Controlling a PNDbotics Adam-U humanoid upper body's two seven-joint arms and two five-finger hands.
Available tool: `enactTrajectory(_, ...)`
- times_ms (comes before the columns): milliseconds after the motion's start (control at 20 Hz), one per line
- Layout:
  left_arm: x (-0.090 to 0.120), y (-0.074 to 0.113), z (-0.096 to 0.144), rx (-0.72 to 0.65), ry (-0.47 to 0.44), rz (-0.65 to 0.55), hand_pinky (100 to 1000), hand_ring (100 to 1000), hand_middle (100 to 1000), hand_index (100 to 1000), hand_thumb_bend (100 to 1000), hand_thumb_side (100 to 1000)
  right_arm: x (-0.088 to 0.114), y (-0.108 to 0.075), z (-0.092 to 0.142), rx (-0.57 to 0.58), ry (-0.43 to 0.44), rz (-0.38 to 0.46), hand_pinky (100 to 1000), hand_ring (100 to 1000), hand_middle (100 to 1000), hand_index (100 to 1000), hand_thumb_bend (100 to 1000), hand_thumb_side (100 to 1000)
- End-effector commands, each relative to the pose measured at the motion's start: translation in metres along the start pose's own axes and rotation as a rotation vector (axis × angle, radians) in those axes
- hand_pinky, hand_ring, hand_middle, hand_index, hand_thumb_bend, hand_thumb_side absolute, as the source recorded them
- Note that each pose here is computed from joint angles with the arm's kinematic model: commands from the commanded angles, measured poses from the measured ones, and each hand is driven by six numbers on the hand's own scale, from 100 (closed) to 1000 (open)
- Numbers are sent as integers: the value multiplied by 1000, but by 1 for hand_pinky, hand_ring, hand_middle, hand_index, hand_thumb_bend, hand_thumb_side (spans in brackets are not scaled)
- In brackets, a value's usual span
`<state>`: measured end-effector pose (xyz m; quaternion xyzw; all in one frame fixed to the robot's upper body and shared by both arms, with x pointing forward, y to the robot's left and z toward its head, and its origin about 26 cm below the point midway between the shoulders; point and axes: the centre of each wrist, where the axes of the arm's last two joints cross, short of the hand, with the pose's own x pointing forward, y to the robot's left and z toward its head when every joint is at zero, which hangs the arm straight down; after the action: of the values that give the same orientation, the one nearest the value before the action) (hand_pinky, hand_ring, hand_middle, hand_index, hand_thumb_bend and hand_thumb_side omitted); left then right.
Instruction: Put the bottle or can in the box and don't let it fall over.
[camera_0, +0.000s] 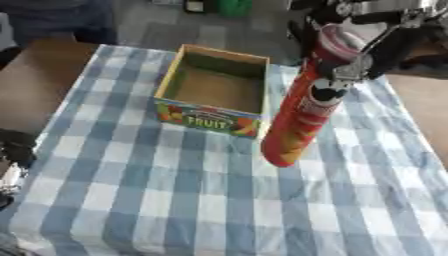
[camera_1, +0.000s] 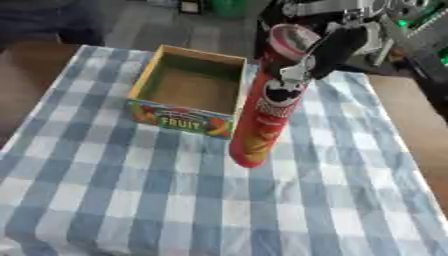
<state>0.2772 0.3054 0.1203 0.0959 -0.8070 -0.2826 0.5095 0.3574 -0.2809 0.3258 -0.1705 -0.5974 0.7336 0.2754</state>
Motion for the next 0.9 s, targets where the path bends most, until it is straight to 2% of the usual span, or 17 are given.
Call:
enactTrajectory(50, 8, 2, -8, -13, -47, 3, 611, 551, 578, 700, 164, 485, -6, -21, 18, -58, 69, 48, 204, 445, 628, 684, 100, 140)
enactTrajectory(600, 23, 3, -27, -40, -131, 7, 611, 551, 578, 700, 164, 485, -30, -35, 33, -164, 217, 108, 205, 460, 621, 680, 100, 110)
enactTrajectory(900, 26, 3, -30, -48, -144, 5, 611, 551, 578, 700, 165, 485, -34, -45, 41, -229, 262, 166, 207, 461, 621, 683, 100, 100)
